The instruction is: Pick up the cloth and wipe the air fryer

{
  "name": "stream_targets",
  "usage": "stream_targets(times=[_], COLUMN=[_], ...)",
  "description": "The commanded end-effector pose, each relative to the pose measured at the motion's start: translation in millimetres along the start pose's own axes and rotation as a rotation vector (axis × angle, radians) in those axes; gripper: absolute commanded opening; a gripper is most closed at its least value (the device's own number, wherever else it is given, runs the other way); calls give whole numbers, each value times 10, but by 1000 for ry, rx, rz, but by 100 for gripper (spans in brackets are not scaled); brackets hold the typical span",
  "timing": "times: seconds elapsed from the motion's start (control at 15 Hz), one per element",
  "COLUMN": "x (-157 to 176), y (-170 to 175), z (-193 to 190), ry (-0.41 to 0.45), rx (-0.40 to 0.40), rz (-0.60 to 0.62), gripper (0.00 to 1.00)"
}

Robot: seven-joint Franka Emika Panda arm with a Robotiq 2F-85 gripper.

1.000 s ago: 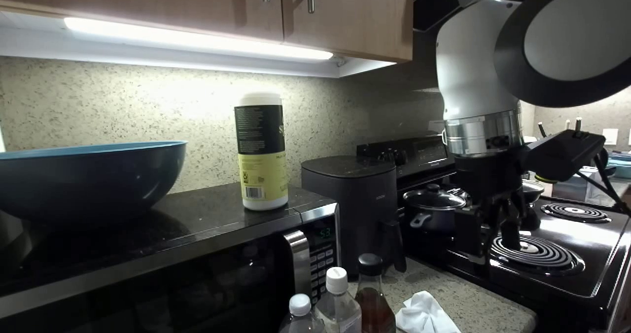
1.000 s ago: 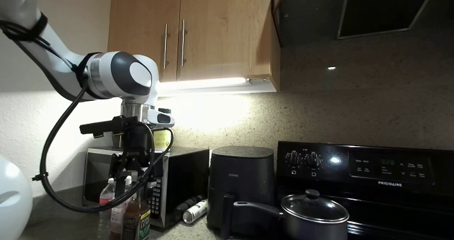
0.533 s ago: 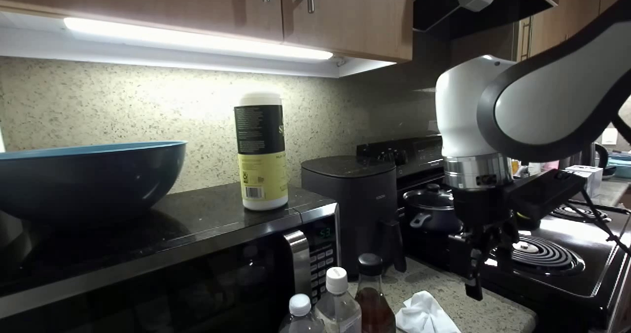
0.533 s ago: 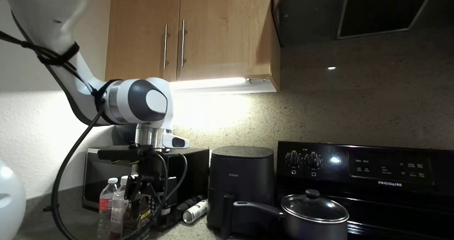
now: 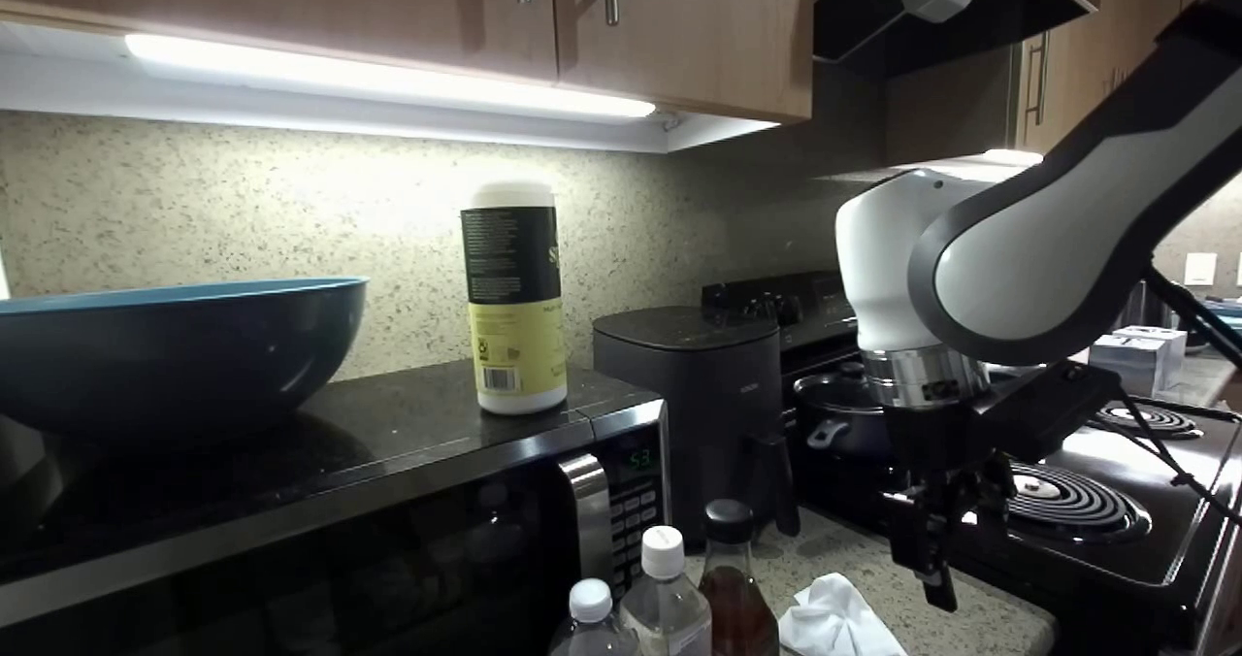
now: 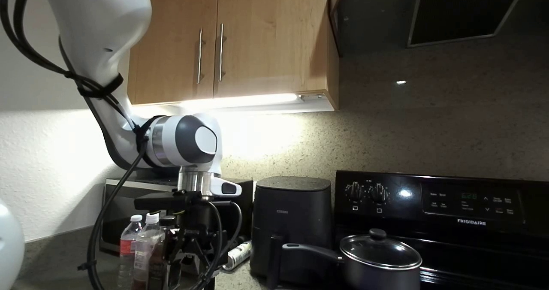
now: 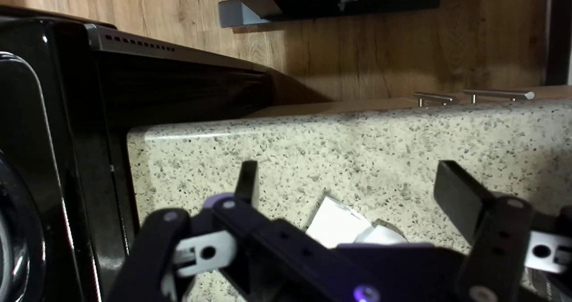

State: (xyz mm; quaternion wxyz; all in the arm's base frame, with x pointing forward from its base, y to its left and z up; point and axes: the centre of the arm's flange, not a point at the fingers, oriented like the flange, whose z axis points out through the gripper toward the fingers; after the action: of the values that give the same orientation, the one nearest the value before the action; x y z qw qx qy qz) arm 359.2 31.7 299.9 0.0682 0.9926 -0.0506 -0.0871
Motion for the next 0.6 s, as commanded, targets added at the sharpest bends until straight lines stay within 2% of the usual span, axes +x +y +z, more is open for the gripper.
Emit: stream_targets(times=[0.0, 0.33, 0.53], x=[111, 677, 1011], y=[20, 185, 191], z=[67, 289, 361], ry=[-7, 26, 30], rx=[15, 35, 7], rz=[7, -47, -111], gripper=[100, 100, 100])
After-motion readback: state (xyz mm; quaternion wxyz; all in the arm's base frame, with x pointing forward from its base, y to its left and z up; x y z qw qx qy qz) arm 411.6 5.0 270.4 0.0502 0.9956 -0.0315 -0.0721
